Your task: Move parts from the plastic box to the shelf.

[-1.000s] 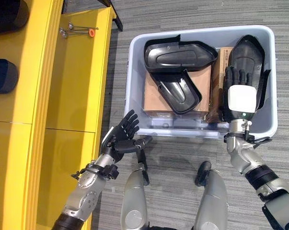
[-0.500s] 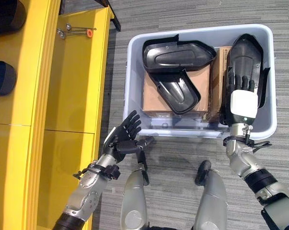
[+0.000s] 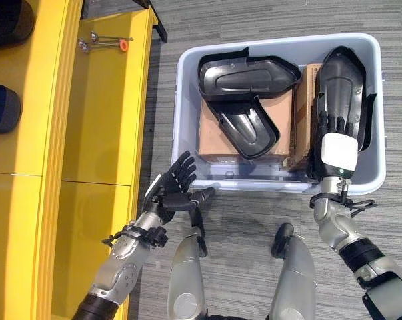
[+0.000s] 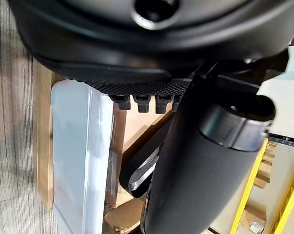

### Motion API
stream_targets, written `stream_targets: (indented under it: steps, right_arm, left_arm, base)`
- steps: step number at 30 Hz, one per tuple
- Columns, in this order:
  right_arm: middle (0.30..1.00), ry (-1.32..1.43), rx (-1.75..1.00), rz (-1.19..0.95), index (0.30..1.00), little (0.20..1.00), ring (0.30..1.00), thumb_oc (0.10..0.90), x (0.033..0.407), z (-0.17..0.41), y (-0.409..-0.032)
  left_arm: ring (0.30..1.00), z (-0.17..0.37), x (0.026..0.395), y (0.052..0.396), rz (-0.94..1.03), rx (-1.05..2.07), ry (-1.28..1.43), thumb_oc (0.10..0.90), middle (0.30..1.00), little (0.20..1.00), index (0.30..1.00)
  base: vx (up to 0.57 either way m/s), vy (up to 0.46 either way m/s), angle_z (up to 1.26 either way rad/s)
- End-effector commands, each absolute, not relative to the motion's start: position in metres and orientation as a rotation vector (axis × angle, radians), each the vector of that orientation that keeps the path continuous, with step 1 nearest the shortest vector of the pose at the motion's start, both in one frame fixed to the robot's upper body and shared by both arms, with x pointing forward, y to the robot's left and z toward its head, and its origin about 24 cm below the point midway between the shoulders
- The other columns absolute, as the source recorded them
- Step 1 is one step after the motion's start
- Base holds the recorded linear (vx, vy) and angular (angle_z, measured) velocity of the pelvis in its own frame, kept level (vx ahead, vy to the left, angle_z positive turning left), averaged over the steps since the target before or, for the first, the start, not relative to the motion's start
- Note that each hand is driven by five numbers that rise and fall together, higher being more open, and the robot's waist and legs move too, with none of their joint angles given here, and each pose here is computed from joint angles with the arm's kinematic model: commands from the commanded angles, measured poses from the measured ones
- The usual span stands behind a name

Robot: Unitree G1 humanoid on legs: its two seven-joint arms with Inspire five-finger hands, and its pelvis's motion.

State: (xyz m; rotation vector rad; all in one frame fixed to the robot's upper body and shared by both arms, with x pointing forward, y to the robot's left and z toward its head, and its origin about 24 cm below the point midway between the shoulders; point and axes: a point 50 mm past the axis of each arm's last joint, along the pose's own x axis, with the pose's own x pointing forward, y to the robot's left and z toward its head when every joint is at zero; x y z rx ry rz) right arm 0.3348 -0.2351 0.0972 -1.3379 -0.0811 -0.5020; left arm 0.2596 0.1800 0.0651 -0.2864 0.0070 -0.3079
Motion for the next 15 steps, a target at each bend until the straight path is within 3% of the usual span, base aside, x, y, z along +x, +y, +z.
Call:
stream_targets:
  steps: [1, 8, 15]
  right_arm:
    - [1.000, -0.024, -1.293, -0.718, 1.000, 1.000, 1.000, 0.900, 0.343, 0.123, -0.269]
    - [1.000, 0.061, -1.172, -0.779, 1.000, 1.000, 1.000, 0.900, 0.344, 0.109, -0.274]
    - [1.000, 0.045, -1.220, -0.774, 1.000, 1.000, 1.000, 0.900, 0.345, 0.111, -0.274]
  left_arm:
    - [1.000, 0.098, 0.258, 0.175, -0.379, -0.288, -0.134, 0.900, 1.000, 1.000, 1.000]
    - [1.000, 0.095, 0.259, 0.175, -0.384, -0.298, -0.137, 0.900, 1.000, 1.000, 1.000]
    - [1.000, 0.093, 0.259, 0.173, -0.385, -0.300, -0.134, 0.900, 1.000, 1.000, 1.000]
  base:
    - [0.00, -0.047, 0.00]
    - [0.00, -0.005, 0.00]
    - [0.00, 0.000, 0.00]
